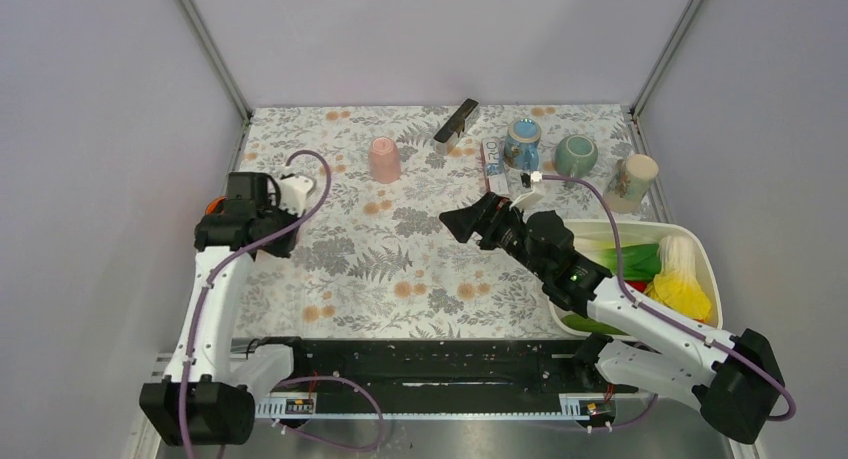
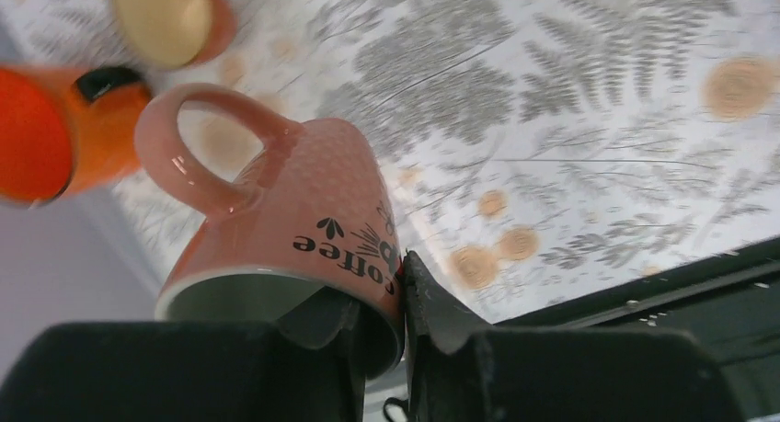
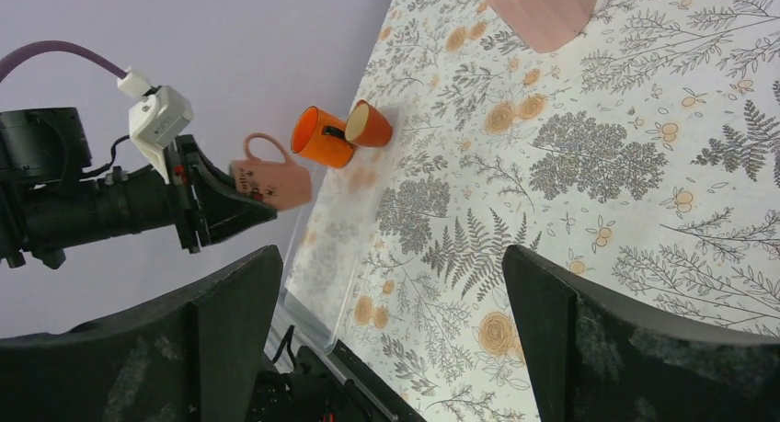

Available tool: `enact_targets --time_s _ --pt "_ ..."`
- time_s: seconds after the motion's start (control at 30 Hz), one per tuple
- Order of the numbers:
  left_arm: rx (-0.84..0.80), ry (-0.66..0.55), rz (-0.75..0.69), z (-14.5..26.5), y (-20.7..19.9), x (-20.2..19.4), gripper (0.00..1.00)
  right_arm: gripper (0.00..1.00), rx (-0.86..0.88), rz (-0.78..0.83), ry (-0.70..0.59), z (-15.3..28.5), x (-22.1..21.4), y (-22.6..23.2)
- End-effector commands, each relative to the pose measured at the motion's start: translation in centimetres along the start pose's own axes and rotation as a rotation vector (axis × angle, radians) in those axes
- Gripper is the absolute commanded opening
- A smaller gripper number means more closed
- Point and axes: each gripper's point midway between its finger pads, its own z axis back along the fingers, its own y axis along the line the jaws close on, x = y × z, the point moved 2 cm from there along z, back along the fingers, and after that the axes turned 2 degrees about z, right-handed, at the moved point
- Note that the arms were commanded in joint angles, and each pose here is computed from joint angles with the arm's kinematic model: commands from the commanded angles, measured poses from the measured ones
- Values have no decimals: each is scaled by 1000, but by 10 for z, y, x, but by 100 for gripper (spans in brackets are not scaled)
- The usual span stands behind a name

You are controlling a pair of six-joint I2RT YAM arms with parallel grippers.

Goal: Turn the mug right side up

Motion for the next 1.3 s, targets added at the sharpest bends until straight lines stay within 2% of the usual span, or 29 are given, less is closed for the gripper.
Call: enact_targets --time_s 0.0,0.13,0.27,0.37,0.5,0.6,0.8,0.9,1.1,1.27 --pt "149 76 -17 11 55 -33 0 99 4 47 6 -2 1 2" --pt "178 196 49 -7 92 -68 0 100 -1 81 21 -1 -1 1" --pt "170 243 66 -20 122 -86 0 99 -8 109 28 2 -1 -1" --pt "129 246 -95 -28 128 -95 0 100 -23 117 20 4 0 -5" --pt "23 318 -354 -30 131 -109 0 99 -33 127 15 4 1 -6" --pt "-86 349 -443 -22 135 -111 0 99 -35 129 15 3 1 -7" --pt "-142 443 -671 -24 162 -118 0 99 -39 134 27 -3 -1 -7" --pt "-165 478 -747 -27 172 -120 0 99 -42 139 36 -6 -3 -8" --pt "-240 456 -902 -34 180 -115 3 100 -45 143 49 -10 -5 -8" --pt "-288 428 -938 -38 193 -108 7 99 -50 155 46 -11 -3 -9"
